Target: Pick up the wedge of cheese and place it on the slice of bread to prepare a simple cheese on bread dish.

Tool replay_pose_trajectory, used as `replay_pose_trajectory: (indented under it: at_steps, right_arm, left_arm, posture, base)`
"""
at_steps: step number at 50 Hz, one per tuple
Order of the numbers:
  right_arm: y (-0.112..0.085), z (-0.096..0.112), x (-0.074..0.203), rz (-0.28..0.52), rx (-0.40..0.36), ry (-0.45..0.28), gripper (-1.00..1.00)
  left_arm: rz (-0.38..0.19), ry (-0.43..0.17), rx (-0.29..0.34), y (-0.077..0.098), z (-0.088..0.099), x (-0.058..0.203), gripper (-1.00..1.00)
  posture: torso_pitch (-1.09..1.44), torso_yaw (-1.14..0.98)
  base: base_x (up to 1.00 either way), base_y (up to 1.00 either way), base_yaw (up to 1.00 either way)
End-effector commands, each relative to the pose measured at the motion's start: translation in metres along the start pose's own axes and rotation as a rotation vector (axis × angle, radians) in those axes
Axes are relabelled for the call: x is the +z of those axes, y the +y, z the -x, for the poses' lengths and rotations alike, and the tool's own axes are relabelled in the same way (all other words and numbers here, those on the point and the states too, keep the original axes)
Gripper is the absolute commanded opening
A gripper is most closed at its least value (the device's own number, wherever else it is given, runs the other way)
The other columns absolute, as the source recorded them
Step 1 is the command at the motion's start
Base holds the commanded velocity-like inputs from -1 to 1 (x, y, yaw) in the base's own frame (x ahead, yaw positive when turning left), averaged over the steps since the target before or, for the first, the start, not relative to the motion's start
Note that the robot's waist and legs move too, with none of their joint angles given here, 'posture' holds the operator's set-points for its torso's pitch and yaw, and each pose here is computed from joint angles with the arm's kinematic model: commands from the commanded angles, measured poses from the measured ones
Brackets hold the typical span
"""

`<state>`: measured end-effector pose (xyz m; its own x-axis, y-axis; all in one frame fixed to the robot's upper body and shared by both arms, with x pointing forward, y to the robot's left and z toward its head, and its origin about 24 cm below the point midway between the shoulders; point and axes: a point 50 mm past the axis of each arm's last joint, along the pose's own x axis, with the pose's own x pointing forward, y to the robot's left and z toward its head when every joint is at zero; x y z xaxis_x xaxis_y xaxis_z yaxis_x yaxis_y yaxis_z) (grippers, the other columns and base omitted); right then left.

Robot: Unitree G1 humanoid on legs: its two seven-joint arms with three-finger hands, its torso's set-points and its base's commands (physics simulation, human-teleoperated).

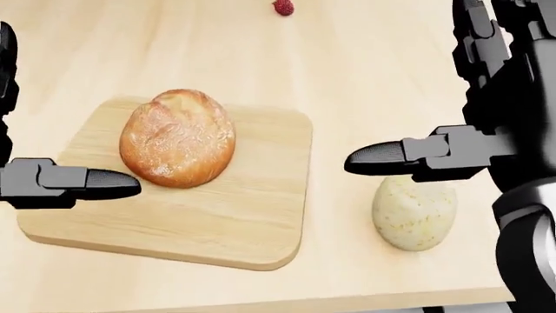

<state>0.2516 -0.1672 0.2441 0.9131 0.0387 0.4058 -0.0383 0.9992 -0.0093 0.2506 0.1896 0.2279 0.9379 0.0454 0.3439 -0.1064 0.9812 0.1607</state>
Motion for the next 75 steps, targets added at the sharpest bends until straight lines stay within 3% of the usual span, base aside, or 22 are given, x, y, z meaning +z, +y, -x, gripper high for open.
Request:
replay_pose_trajectory:
  at_steps: [1,7,28,42,43,48,63,66,75]
  right_arm:
    - [-0.004,0.001,0.013,0.017,-0.017,-0.066,1.0]
    - [-0.007,0.004,0.015,0.048,-0.024,-0.059,1.0]
    - [-0.008,0.004,0.018,0.04,-0.041,-0.057,1.0]
    - [-0.018,0.02,0.022,0.109,-0.067,-0.038,1.0]
    - [-0.017,0.022,0.019,0.15,-0.048,-0.021,1.0]
    - [-0.015,0.026,0.015,0.185,-0.033,0.004,1.0]
    - [-0.001,0.038,0.014,0.199,0.094,0.044,1.0]
    - [0.008,0.042,0.006,0.238,0.163,0.061,1.0]
    - [0.013,0.034,-0.006,0.358,0.192,0.088,1.0]
  left_arm:
    - [-0.009,-0.072,0.007,0.002,0.002,0.012,1.0]
    - [-0.01,-0.073,0.018,0.005,0.004,0.013,1.0]
    - [-0.016,-0.073,0.031,0.01,0.007,0.013,1.0]
    - [-0.022,-0.071,0.042,0.015,0.012,0.012,1.0]
    - [-0.021,-0.073,0.043,0.015,0.012,0.013,1.0]
    - [-0.023,-0.073,0.046,0.016,0.013,0.013,1.0]
    - [-0.028,-0.074,0.053,0.018,0.013,0.015,1.0]
    - [-0.029,-0.073,0.053,0.019,0.014,0.014,1.0]
    - [-0.029,-0.073,0.056,0.019,0.015,0.013,1.0]
  posture:
    - [0.0,0.0]
    - [0.0,0.0]
    - [0.0,0.0]
    - [0.0,0.0]
    - [0.0,0.0]
    - [0.0,0.0]
    - [0.0,0.0]
    - [0.0,0.0]
    - [0.0,0.0]
  base:
    - [0.0,0.0,0.0]
    - [0.0,0.0,0.0]
    - [0.2,0.0,0.0]
    - [0.0,0.0,0.0]
    - [0.0,0.0,0.0]
    - [0.0,0.0,0.0]
    - [0.0,0.0,0.0]
    - [0.0,0.0,0.0]
    - [0.0,0.0,0.0]
